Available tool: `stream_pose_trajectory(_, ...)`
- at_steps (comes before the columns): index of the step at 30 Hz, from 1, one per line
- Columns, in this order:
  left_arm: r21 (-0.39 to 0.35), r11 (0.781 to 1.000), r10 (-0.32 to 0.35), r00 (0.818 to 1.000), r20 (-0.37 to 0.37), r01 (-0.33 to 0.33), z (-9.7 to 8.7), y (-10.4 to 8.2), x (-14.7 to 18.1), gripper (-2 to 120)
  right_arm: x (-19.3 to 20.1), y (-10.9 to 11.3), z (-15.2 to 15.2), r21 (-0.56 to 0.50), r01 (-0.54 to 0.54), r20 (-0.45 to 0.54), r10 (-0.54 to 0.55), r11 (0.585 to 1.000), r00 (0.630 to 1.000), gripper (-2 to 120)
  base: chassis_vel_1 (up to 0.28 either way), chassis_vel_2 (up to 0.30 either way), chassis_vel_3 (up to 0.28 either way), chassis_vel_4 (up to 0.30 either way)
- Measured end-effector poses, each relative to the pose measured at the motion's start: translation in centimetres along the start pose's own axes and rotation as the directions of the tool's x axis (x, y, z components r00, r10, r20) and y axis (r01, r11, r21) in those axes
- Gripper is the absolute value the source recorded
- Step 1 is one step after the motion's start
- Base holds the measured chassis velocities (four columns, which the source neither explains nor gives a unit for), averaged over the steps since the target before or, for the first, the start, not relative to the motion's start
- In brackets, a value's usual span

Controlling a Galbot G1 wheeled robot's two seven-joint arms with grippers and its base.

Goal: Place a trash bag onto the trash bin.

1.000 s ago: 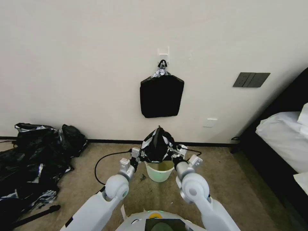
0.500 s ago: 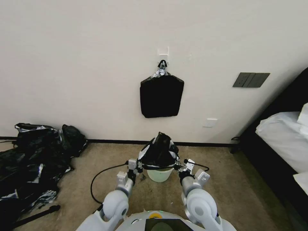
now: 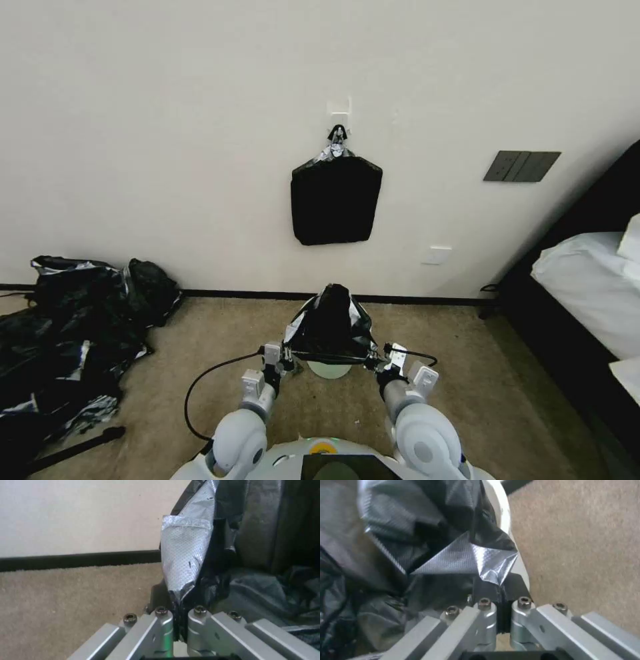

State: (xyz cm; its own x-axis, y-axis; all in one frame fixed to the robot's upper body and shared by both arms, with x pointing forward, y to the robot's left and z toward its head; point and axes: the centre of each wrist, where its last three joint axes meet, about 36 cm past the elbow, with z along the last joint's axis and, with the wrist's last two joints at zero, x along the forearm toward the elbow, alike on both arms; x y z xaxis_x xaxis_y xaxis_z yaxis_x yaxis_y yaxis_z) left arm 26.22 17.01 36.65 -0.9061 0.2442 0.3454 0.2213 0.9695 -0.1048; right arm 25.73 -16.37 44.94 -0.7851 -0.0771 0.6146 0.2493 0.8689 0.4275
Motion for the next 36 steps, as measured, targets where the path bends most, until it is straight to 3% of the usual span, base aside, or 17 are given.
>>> stream_pose_trajectory(11,-0.056,0.998,0.011,1.0,-0.002,-0.011,1.5,0.3,-1.7,0,-2.1,-0.1,0.4,-0.039,-0.02,-0.031,0.019,0.999,0.999,0,0.0,0.0,0.0,0.0)
stream_pose_trajectory(20,-0.087,0.996,0.02,1.0,-0.018,-0.021,3.3,0.0,-4.2,0,-4.3,-1.4,-0.1,-0.077,-0.058,-0.078,0.052,0.995,0.996,0,0.0,0.0,0.0,0.0)
stream_pose_trajectory(36,-0.117,0.993,0.02,0.999,-0.034,-0.023,4.6,0.9,-6.5,0,-8.0,-1.3,-0.8,-0.061,-0.048,-0.12,0.04,0.997,0.992,0,0.0,0.0,0.0,0.0)
